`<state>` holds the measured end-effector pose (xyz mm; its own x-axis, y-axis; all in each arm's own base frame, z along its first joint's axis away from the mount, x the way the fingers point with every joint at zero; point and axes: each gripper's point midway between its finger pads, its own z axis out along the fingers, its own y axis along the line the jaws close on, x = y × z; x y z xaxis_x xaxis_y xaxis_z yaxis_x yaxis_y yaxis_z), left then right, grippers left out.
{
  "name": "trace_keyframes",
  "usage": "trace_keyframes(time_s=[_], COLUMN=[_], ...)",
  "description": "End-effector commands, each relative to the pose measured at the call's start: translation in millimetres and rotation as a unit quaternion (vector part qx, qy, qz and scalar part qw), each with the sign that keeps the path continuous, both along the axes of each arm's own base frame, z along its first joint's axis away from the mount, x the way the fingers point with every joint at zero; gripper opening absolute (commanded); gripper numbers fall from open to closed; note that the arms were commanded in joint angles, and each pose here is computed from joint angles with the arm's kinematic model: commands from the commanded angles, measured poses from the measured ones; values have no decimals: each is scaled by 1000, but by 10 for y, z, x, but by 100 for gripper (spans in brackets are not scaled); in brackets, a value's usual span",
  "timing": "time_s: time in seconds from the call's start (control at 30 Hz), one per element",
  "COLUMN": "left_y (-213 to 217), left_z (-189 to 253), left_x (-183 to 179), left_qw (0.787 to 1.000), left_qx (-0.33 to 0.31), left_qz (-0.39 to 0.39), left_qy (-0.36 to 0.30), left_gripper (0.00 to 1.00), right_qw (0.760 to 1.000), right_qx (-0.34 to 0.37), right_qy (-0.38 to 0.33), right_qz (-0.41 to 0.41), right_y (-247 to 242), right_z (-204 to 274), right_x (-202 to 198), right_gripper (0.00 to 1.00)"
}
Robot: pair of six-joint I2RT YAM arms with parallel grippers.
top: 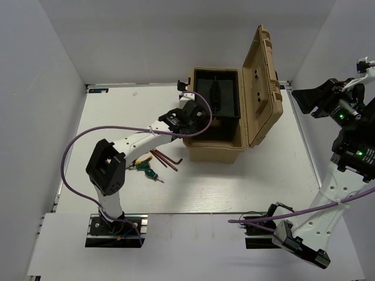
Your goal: Sort the tools into containers
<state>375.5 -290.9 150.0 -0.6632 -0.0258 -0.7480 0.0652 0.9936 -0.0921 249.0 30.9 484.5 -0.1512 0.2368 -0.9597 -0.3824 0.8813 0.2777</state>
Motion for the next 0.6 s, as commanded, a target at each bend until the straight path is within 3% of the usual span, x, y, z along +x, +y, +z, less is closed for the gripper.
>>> trace_keyframes(time_s=[0.0, 0.57], left_y=[-63, -315], left_z=[-424, -402], left_x=[-46, -87], left_qw=[998, 997], left_qx=[-6, -38], left_qz=[9, -14], left_qy=[60, 68], left_gripper=[0, 0], right_qw=[1000, 1000], right_qx=[-9, -10], right_qy=[-12, -10], right_qz=[4, 7], right_y=[14, 38], right_z=[25, -24], right_x=[-19, -54], right_gripper=[54, 54])
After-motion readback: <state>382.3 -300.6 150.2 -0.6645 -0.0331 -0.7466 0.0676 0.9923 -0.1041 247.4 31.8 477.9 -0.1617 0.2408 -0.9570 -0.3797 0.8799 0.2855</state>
